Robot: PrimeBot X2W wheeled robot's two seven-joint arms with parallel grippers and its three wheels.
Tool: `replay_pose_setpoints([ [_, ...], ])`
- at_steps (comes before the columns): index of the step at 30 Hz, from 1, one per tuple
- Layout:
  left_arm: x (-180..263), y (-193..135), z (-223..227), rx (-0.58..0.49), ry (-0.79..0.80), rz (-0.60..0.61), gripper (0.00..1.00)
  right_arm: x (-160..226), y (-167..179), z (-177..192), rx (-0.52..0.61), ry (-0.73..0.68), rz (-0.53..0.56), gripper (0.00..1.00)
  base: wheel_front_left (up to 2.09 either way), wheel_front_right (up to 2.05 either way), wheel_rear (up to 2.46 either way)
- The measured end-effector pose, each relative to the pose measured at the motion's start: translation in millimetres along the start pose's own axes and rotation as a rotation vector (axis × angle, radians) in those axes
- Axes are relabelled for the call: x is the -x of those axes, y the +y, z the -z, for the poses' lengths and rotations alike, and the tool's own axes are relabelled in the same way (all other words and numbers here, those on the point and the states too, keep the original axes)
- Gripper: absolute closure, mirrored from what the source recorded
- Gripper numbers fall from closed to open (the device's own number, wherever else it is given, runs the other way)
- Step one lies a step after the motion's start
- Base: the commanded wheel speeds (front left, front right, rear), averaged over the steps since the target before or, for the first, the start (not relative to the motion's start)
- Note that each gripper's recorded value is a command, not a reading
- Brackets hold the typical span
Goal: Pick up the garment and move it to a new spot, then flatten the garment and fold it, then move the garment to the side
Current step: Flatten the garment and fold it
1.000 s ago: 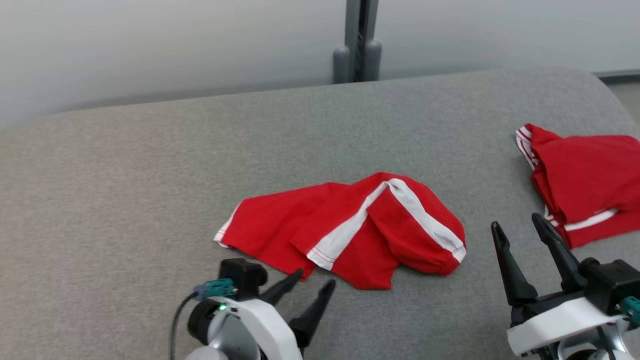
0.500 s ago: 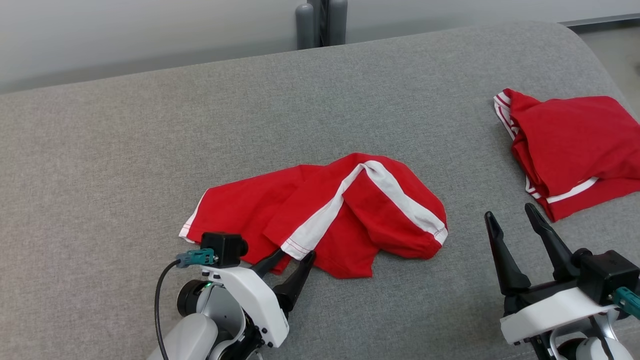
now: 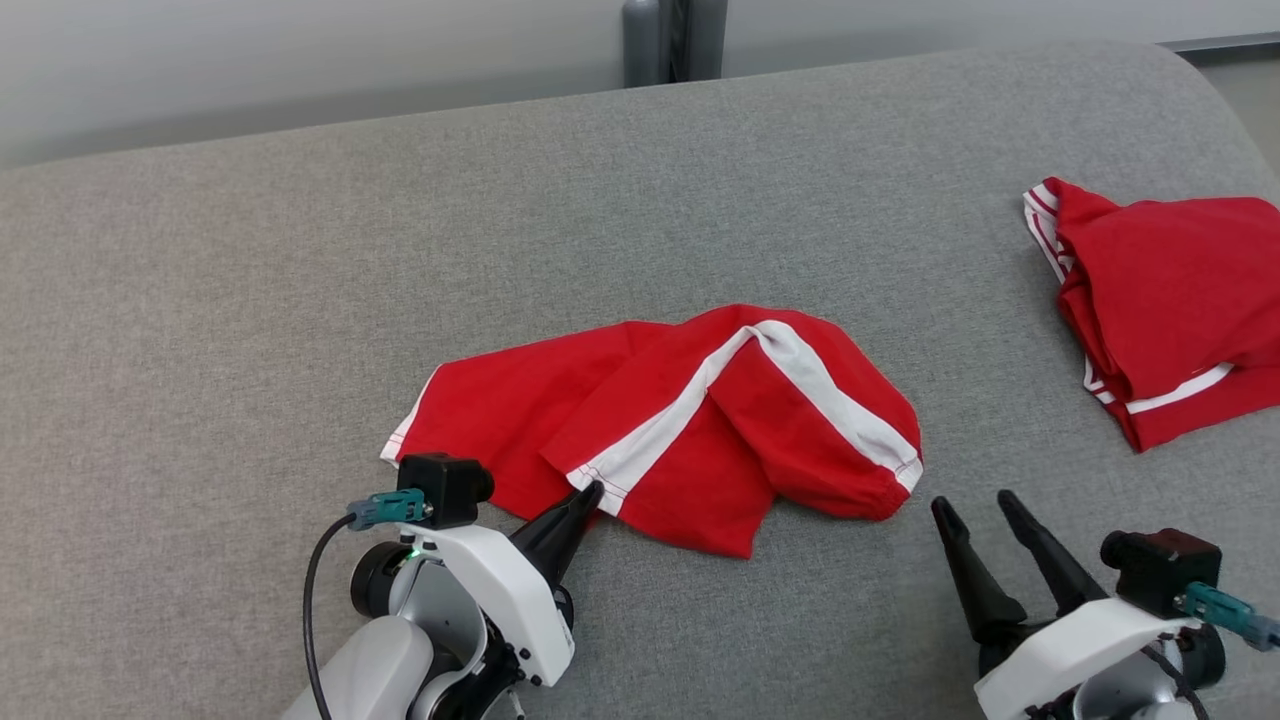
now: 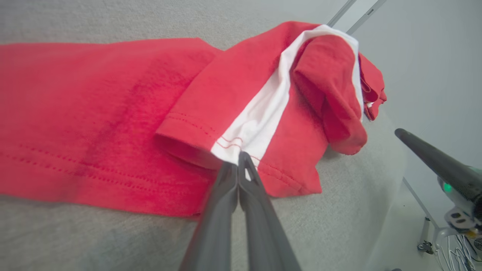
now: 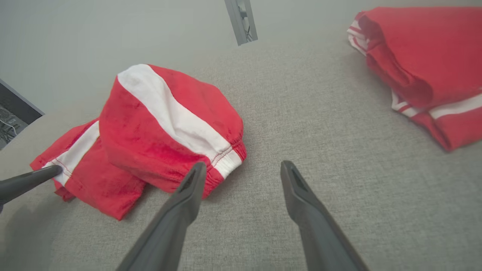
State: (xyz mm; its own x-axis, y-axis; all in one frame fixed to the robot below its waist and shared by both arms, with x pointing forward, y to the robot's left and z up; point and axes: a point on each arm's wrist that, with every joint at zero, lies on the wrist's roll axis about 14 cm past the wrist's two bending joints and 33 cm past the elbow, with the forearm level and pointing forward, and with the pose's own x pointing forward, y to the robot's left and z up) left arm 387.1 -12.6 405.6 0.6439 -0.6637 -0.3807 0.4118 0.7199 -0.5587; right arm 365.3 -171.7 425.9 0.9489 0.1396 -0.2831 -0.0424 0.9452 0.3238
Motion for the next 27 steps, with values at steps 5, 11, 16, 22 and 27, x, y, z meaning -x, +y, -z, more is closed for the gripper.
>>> replay_pose_setpoints([
  [5, -1, 6, 3, 0.002, 0.009, -0.009, 1.0, -15, 11, 15, -0.088, 0.047, -0.036, 0.0, 0.0, 0.0, 0.0],
  [11, 0, 10, 6, 0.002, 0.019, -0.018, 1.0, -30, 18, 32, -0.153, 0.116, -0.069, 0.0, 0.0, 0.0, 0.0],
  [16, 1, 13, 7, 0.001, 0.02, -0.024, 1.0, -37, 32, 31, -0.21, 0.115, -0.12, 0.51, 0.0, 0.0, 0.0],
  [22, 2, 15, 5, -0.006, 0.011, -0.03, 1.0, -36, 33, 20, -0.224, 0.073, -0.151, 1.0, 0.0, 0.0, 0.0],
  [27, 6, 20, -14, -0.037, -0.056, -0.042, 1.0, -34, 32, -3, -0.238, -0.004, -0.175, 1.0, 0.0, 0.0, 0.0],
])
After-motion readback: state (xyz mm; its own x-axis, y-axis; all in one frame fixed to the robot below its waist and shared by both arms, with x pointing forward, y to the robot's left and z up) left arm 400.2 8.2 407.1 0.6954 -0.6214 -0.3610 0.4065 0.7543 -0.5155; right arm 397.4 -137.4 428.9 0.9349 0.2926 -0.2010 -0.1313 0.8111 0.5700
